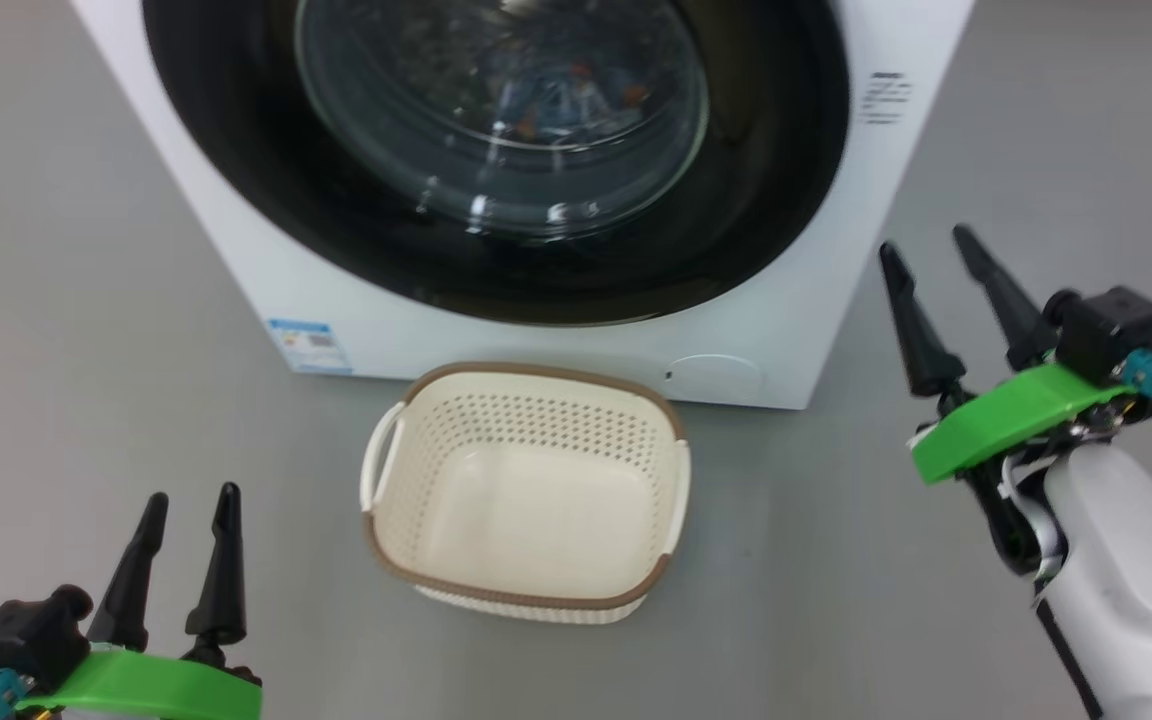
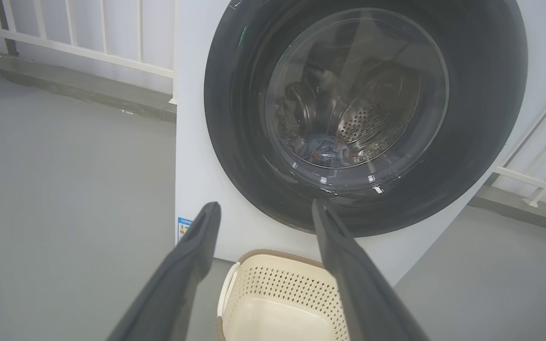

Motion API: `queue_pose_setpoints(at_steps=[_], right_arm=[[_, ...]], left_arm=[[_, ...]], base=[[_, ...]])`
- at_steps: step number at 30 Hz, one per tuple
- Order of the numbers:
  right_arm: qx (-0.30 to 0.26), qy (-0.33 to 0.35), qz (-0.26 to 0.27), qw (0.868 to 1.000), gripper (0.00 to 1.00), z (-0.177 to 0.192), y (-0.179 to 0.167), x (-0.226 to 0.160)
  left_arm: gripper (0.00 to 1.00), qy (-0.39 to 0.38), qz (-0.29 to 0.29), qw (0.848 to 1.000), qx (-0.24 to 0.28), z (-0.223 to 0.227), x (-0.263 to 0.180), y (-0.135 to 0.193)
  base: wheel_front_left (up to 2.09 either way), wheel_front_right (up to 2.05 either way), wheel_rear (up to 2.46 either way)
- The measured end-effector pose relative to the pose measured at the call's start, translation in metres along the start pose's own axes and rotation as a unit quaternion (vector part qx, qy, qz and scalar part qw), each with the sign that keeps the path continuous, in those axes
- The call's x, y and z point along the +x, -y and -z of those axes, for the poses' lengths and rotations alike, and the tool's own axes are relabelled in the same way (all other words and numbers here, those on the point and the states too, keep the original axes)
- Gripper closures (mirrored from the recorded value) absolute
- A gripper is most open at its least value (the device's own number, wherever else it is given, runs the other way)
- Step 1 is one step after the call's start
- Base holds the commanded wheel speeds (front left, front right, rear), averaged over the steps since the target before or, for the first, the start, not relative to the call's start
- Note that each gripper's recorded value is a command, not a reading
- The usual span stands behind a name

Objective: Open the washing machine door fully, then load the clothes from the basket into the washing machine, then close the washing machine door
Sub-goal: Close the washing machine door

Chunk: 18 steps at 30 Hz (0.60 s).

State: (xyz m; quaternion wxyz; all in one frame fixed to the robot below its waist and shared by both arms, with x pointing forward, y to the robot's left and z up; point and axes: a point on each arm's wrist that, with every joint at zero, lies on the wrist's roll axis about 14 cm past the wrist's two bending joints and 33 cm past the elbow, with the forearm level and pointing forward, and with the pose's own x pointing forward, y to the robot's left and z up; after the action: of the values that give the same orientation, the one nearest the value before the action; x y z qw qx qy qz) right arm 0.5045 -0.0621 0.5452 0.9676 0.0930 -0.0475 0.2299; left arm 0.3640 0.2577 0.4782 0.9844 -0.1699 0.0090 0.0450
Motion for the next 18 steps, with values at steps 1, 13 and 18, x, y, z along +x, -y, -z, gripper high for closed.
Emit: queue_pose_setpoints(at_steps=[1,13,18], right_arm=[[0.002,-0.002,0.004,1.000,0.00,0.001,0.001,-0.007],[-0.002,0.013,0.076,0.997,0.00,-0.016,0.033,-0.084],[-0.001,0.029,0.108,0.994,0.00,-0.026,0.047,-0.109]], left_arm=[[0.00,-0.001,0.005,1.000,-0.001,0.001,0.001,0.003],[0.00,0.003,0.072,0.997,0.002,0.002,0.011,0.049],[0.00,0.016,0.095,0.995,-0.003,-0.005,0.015,0.067]], base=[[0.00,0.00,0.00],[0.00,0.00,0.00],[0.00,0.00,0.00]])
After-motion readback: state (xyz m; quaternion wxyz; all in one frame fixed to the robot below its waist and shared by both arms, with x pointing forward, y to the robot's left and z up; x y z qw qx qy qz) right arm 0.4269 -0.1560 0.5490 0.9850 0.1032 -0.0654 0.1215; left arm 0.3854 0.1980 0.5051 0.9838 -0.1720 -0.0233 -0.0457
